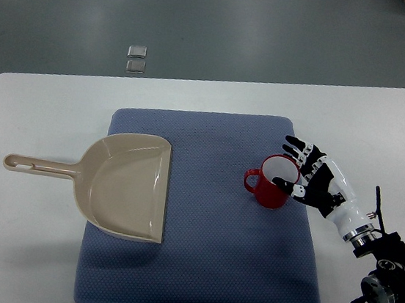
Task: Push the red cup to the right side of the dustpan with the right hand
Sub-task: 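Wrap the right hand fingers around the red mug's side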
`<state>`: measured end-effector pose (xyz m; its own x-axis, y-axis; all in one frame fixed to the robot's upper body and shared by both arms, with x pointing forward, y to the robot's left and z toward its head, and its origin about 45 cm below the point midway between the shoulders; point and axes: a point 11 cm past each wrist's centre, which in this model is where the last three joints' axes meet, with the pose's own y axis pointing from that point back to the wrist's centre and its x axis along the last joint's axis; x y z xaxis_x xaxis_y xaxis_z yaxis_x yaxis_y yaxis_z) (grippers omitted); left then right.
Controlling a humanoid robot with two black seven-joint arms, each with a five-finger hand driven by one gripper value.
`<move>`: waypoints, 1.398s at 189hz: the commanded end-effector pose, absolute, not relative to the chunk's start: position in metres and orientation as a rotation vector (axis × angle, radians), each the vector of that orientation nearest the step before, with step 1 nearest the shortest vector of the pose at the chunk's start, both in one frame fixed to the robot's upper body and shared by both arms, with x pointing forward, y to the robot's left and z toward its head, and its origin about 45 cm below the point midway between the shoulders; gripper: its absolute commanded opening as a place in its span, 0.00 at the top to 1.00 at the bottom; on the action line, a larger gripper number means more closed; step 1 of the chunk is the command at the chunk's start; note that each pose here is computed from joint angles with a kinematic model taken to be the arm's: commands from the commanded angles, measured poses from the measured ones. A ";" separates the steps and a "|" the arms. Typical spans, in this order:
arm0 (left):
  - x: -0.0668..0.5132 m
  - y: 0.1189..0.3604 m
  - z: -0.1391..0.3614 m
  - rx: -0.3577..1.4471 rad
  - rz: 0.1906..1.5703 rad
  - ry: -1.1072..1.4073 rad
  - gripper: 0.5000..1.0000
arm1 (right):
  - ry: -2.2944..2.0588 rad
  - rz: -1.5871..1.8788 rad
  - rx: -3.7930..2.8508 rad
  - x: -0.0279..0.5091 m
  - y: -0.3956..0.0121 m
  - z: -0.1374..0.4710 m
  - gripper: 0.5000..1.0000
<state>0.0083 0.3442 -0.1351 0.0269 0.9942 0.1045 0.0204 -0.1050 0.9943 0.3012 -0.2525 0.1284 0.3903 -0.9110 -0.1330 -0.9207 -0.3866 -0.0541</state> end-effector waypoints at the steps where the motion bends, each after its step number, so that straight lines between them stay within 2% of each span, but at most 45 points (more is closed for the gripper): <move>1: 0.008 0.344 -0.135 1.314 1.256 1.155 0.00 | 1.665 0.120 -2.520 0.301 -0.252 0.128 0.15; 200: 0.008 0.344 -0.135 1.314 1.256 1.155 0.00 | 1.749 0.017 -2.558 0.300 -0.245 0.114 0.15; 264: 0.008 0.344 -0.135 1.314 1.256 1.155 0.00 | 1.713 0.011 -2.580 0.298 -0.230 0.111 0.15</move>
